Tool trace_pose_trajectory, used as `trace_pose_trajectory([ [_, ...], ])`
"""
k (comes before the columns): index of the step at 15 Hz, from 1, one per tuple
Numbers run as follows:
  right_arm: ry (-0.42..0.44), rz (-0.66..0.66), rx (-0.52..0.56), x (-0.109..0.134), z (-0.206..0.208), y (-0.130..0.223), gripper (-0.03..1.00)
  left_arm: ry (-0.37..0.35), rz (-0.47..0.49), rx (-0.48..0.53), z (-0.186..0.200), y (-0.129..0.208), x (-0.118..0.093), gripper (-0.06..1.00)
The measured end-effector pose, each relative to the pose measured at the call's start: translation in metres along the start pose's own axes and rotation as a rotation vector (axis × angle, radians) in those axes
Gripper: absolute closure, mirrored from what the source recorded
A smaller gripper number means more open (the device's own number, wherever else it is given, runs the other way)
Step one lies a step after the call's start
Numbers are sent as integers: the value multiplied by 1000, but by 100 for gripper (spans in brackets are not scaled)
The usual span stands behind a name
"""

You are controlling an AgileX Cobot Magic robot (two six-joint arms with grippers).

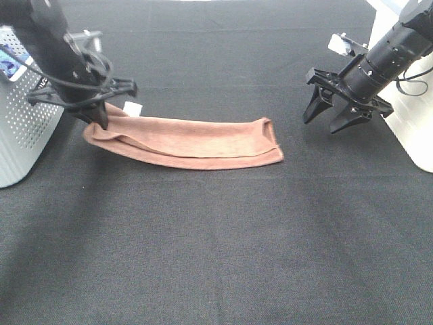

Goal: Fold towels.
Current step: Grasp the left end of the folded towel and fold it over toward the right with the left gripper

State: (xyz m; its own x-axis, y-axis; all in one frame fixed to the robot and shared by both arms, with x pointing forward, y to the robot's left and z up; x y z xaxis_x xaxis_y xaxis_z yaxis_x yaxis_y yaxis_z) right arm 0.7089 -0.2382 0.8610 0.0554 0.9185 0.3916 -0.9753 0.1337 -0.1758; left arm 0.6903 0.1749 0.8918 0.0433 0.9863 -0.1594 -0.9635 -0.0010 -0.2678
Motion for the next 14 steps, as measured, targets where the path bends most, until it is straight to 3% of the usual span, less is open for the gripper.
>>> trace_pose_trajectory([
  [3,0,0,1,0,0,0,39,173,100,18,9,-3,-29,93],
  [5,-3,-2,0,0,0,0,39,349,142,-24,15,-8,-67,93],
  [6,-3,-2,0,0,0,0,39,391,157,-57,16,-12,-80,93],
  [9,-6,-5,0,1,0,0,39,447,185,-93,14,-15,-102,93],
  [14,-11,-9,-1,2,0,0,39,520,164,-41,-38,-12,-159,93],
])
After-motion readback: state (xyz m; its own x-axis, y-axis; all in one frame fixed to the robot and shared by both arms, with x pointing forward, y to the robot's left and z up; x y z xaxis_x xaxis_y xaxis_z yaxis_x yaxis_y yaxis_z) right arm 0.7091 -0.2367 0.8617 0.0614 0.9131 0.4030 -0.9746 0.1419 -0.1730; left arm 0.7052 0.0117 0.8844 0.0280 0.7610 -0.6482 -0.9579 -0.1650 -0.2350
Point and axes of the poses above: a point on each arm's last joint axis where the gripper is mounted, z pointing back along that axis away from the gripper, x along the wrist's bending axis when the last joint is at zero, y = z × x, the point moved 6 cm from there along -z, pointing out along that axis toward the gripper, and after that the axes turned 5 degrees about -z, right-handed, at the moved point
